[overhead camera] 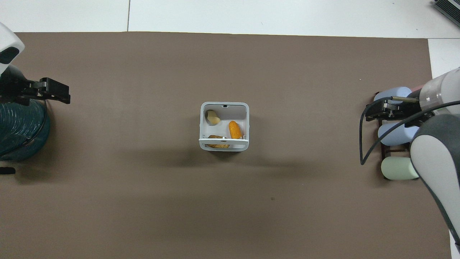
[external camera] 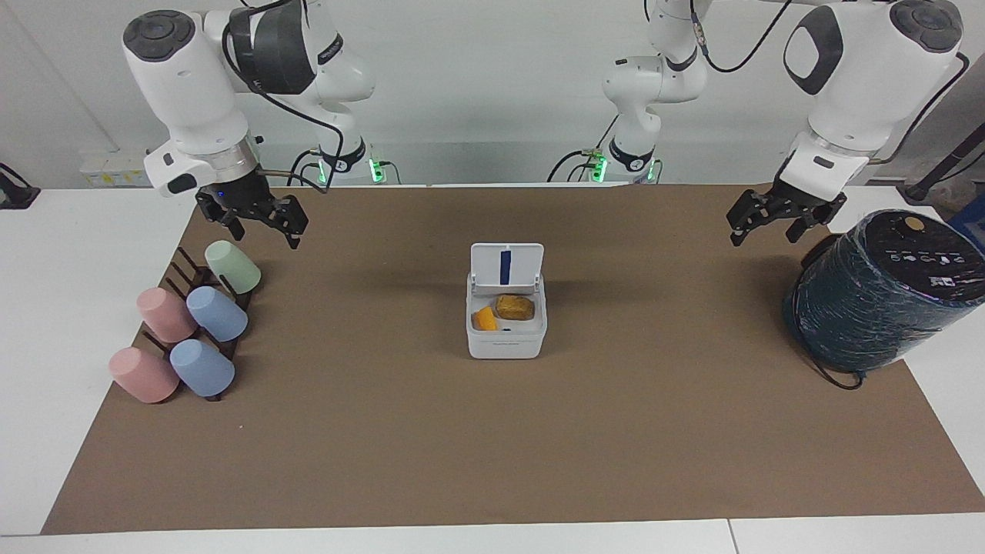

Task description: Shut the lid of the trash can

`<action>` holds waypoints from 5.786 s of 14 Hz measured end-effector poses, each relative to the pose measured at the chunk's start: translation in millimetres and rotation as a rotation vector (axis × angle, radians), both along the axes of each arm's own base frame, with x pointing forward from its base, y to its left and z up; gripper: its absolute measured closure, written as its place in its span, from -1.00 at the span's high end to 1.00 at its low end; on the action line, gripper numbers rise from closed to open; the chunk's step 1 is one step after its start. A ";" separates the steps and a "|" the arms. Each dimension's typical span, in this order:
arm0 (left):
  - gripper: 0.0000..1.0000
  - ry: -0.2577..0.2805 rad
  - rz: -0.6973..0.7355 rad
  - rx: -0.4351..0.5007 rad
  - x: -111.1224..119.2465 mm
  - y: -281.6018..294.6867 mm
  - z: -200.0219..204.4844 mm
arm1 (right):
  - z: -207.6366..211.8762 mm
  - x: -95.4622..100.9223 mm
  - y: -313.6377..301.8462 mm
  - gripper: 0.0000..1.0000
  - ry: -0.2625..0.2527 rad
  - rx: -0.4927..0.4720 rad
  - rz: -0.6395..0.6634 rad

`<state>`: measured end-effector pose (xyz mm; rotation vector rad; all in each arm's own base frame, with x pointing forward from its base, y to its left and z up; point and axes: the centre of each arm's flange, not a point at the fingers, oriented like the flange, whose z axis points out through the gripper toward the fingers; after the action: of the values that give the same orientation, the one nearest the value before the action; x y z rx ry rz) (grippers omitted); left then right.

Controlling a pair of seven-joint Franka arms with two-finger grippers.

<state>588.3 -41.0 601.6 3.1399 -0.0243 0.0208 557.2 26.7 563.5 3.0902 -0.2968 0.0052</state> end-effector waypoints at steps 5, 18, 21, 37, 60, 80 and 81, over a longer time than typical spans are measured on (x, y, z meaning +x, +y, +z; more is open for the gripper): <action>1.00 -0.010 -0.010 -0.001 0.2 -5.6 0.1 | 0.0 0.0 0.0 1.00 0.000 0.000 0.000; 0.88 -0.013 -0.044 -0.011 -70.7 -204.7 -26.1 | 0.0 0.0 0.0 1.00 0.000 0.000 0.000; 0.16 -0.007 -0.009 -0.011 -99.2 -240.1 -33.4 | 0.0 0.0 0.0 1.00 0.000 0.000 0.000; -0.83 -0.153 0.055 -0.217 -166.1 -342.4 -91.2 | 0.0 0.0 0.0 1.00 0.000 0.000 0.000; -0.87 -0.353 0.181 -0.385 -62.9 -351.4 -196.5 | 0.0 0.0 0.0 1.00 0.000 0.000 0.000; -0.94 -0.169 0.203 -0.225 -13.9 -307.0 -110.4 | 0.0 0.0 0.0 1.00 0.000 0.000 0.000; -0.94 -0.153 0.183 -0.203 -9.1 -290.4 -99.3 | 0.0 0.0 0.0 1.00 0.000 0.000 0.000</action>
<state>579.2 -331.3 502.3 2.9190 0.2489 0.2476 557.2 26.7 563.5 3.0902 -0.2968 0.0051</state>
